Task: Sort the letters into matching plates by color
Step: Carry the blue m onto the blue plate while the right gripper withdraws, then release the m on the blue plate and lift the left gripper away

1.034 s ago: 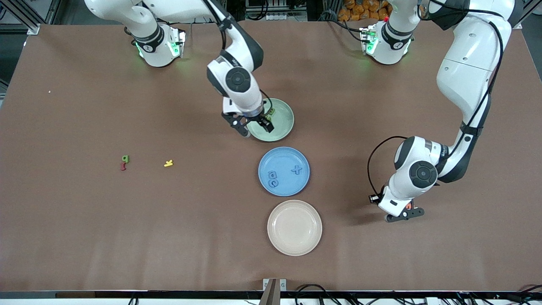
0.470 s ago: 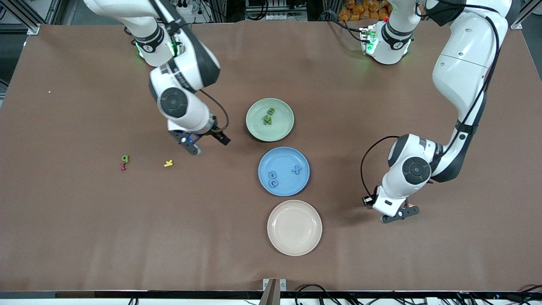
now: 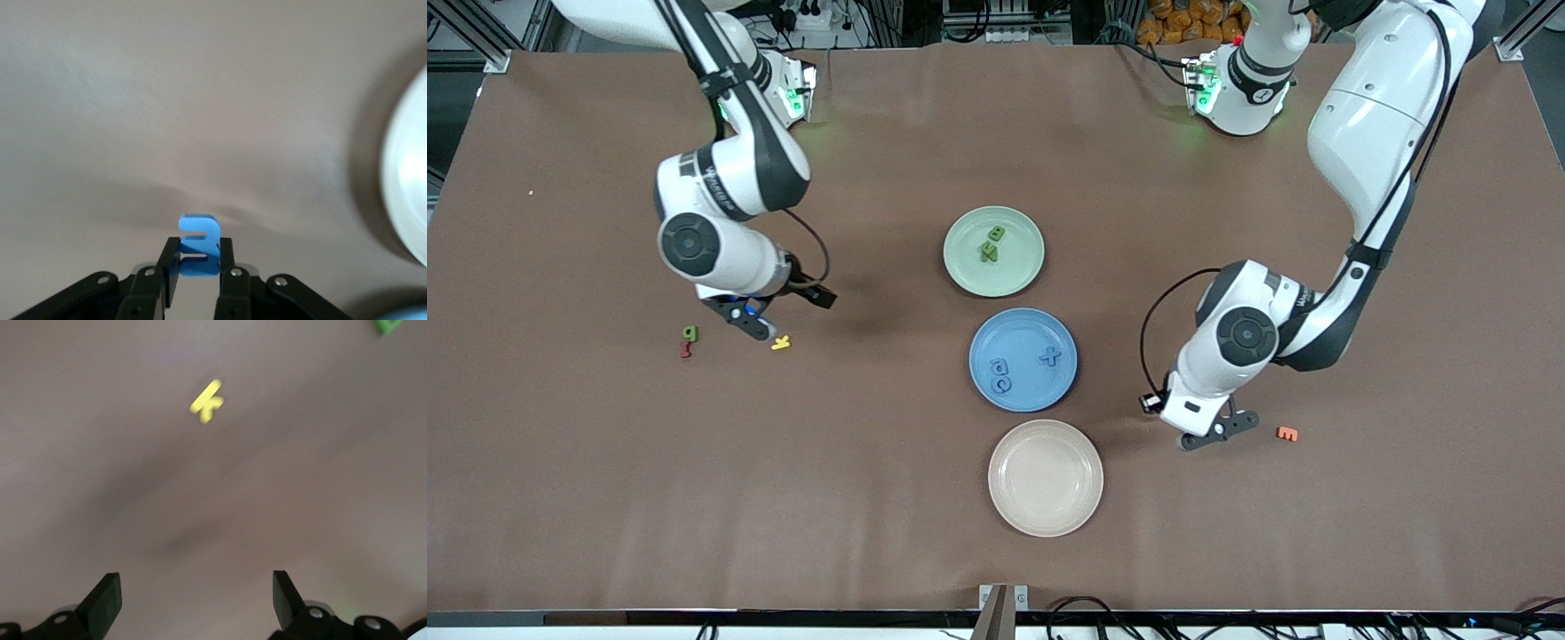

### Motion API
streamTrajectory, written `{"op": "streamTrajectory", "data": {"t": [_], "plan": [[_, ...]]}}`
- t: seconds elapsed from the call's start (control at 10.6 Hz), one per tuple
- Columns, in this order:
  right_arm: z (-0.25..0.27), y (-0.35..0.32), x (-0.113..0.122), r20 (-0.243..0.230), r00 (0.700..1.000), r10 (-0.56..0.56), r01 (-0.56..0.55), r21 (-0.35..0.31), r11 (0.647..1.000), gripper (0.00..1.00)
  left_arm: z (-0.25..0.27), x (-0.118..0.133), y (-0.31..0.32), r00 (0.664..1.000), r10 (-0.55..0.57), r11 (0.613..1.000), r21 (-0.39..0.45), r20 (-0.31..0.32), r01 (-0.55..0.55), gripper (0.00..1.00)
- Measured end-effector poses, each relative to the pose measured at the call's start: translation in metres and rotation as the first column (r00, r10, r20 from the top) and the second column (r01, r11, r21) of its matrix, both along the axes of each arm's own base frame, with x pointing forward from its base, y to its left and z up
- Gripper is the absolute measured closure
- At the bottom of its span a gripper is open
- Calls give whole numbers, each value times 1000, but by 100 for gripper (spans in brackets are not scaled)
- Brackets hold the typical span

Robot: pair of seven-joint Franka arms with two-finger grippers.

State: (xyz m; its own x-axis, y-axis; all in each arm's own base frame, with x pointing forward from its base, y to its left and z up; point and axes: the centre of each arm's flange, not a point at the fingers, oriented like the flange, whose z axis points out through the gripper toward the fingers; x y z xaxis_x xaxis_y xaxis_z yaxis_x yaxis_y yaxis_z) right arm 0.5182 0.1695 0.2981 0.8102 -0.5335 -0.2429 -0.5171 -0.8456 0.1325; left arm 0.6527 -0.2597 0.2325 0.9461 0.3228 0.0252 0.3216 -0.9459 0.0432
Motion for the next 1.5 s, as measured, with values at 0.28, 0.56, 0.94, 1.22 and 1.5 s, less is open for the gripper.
{"op": "streamTrajectory", "data": {"t": [0.28,0.56,0.94,1.22,1.5], "plan": [[-14,-99,6,-17,980,196,-194,62,979,0,16,-28,-63,999,34,998,-42,-19,-35,72],[-24,-184,7,26,907,421,-420,148,895,0,17,-62,-121,999,30,998,-47,-27,-32,72],[-57,-252,10,120,754,646,-657,146,739,4,19,-89,-162,999,16,999,-50,-28,-17,72],[-82,-258,9,140,701,699,-713,121,691,9,27,-103,-189,1000,7,998,-62,-17,-8,72],[-102,-259,6,139,695,705,-719,107,687,16,45,-110,-214,1000,6,996,-85,16,-5,56]]}}
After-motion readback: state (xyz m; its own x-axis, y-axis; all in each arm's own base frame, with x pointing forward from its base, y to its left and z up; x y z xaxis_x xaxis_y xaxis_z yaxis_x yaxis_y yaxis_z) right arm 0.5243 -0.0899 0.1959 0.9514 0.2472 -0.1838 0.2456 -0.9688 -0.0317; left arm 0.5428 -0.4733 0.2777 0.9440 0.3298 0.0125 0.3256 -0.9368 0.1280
